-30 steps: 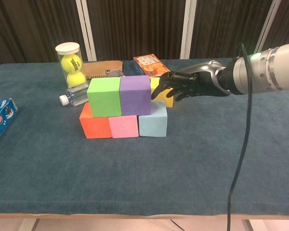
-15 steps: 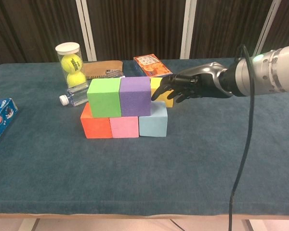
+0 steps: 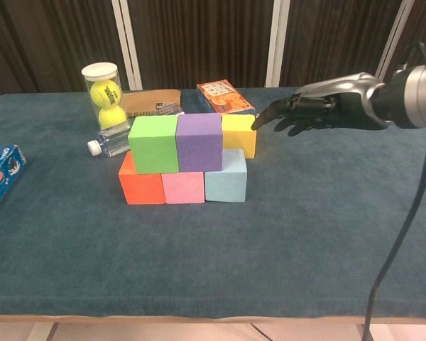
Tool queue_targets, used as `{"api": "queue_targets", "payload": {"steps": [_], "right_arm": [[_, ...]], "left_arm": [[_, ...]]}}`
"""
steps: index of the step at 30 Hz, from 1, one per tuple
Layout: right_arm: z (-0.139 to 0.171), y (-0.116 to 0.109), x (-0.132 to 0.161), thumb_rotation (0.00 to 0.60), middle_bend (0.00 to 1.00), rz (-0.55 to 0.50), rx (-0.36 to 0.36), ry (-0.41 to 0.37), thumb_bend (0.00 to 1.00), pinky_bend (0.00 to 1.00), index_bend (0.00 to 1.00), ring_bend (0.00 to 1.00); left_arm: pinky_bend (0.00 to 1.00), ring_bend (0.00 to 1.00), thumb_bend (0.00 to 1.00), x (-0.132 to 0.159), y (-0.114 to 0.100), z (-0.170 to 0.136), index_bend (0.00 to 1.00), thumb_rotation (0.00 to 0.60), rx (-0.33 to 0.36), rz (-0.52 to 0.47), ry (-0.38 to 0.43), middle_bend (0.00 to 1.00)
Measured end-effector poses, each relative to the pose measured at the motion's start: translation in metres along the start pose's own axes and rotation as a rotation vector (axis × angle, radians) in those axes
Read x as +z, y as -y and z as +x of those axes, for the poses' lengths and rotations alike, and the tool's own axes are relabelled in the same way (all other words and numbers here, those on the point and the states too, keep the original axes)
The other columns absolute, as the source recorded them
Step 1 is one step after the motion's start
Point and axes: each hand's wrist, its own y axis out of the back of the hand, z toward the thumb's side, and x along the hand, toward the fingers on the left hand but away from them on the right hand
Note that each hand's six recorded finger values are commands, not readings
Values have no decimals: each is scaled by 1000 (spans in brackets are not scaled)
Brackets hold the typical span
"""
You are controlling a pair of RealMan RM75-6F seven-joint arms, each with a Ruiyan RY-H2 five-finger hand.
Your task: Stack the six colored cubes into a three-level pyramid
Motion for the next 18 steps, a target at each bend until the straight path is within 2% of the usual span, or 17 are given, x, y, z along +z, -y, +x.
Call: {"api": "queue_targets", "payload": {"steps": [2,9,13,18], "right_arm": [[8,-12,-7,143,0,23,-50,6,433,0,170,0],[19,-60,-38,293,0,103,-228,79,346,0,165,0],[8,-80,-54,351,0,151,-286,148,306,0,166,0],[-21,-96,-66,380,0,263,-328,246,267,0,166,0]], "left_arm": [[51,63,40,-2,-2,-1,212,467,3,1,-6,182],[51,63,40,-7,-2,1,211,464,2,9,-26,182],[51,63,40,-11,-2,2,211,464,1,13,-39,183],[51,64,40,-14,-2,1,212,468,2,16,-46,182]]}}
